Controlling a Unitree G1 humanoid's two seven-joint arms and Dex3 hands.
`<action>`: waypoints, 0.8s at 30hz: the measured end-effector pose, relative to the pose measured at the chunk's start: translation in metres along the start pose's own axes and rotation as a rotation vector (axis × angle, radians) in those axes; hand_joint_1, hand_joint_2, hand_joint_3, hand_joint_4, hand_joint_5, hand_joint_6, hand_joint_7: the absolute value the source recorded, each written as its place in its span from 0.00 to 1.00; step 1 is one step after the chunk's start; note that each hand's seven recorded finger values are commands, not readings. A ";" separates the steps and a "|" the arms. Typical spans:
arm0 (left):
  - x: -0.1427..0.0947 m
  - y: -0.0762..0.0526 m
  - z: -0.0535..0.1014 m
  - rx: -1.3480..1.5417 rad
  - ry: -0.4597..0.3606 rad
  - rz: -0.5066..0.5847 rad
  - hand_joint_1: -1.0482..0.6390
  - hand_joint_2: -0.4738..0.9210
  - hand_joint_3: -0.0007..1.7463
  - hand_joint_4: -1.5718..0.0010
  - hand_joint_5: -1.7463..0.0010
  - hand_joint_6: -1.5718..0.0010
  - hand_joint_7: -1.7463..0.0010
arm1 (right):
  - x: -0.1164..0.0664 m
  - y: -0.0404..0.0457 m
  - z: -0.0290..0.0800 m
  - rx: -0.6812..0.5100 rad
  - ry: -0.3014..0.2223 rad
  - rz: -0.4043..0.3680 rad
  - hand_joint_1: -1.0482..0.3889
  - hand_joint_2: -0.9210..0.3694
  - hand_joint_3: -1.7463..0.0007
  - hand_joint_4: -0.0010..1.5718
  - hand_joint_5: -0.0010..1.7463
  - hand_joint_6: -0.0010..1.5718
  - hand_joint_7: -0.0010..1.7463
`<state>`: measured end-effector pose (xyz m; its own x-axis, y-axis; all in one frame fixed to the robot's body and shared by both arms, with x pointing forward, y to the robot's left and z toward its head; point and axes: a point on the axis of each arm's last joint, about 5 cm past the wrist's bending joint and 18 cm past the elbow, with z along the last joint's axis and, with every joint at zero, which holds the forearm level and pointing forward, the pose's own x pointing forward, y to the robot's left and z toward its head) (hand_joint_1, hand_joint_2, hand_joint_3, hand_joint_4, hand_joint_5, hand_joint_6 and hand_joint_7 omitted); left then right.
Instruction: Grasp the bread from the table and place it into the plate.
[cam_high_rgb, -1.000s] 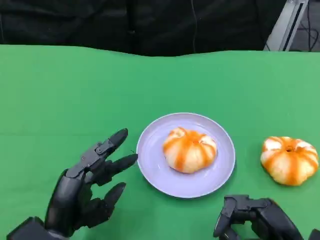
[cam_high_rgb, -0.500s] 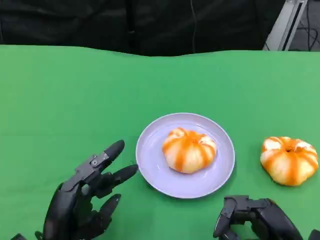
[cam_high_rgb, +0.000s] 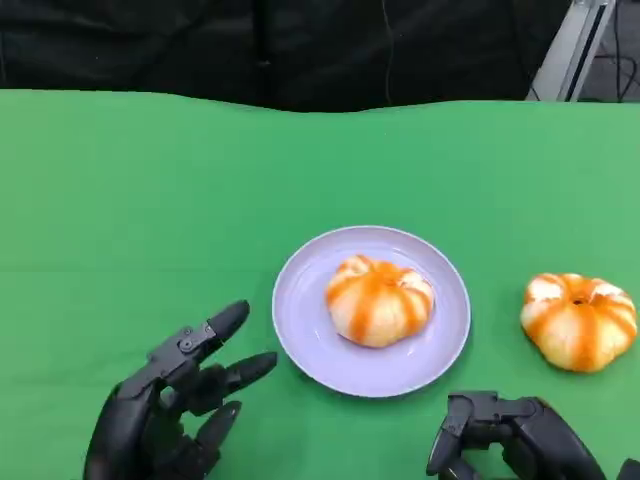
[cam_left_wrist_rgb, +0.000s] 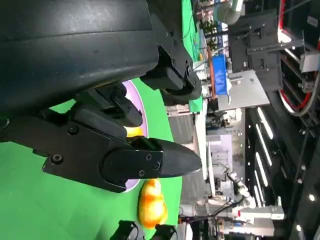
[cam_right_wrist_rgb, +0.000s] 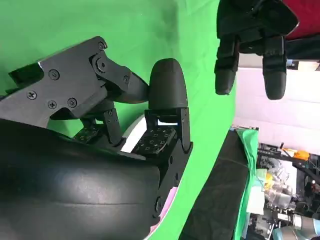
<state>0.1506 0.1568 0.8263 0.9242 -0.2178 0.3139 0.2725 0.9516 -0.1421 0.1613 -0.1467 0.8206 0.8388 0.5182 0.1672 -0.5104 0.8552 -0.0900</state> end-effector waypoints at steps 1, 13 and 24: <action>-0.001 0.000 0.000 -0.006 0.006 0.001 0.55 1.00 0.11 0.45 0.99 0.59 0.98 | 0.000 0.0000 0.000 0.000 0.000 0.000 0.66 0.24 0.45 0.54 0.83 0.56 0.67; 0.004 -0.009 0.001 0.035 0.018 -0.043 0.65 0.99 0.19 0.35 0.98 0.48 0.98 | 0.000 -0.0004 0.000 -0.001 0.002 -0.001 0.66 0.23 0.45 0.54 0.82 0.56 0.67; 0.010 -0.010 0.000 0.084 0.012 -0.067 0.60 0.85 0.48 0.40 0.32 0.26 0.64 | 0.000 -0.0008 0.000 -0.002 0.003 -0.001 0.67 0.24 0.44 0.54 0.82 0.56 0.66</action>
<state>0.1573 0.1450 0.8306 0.9077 -0.2838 0.3090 0.3110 0.9495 -0.0416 0.1614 -0.1476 0.8207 0.8399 0.5171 0.1648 -0.5089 0.8559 -0.0916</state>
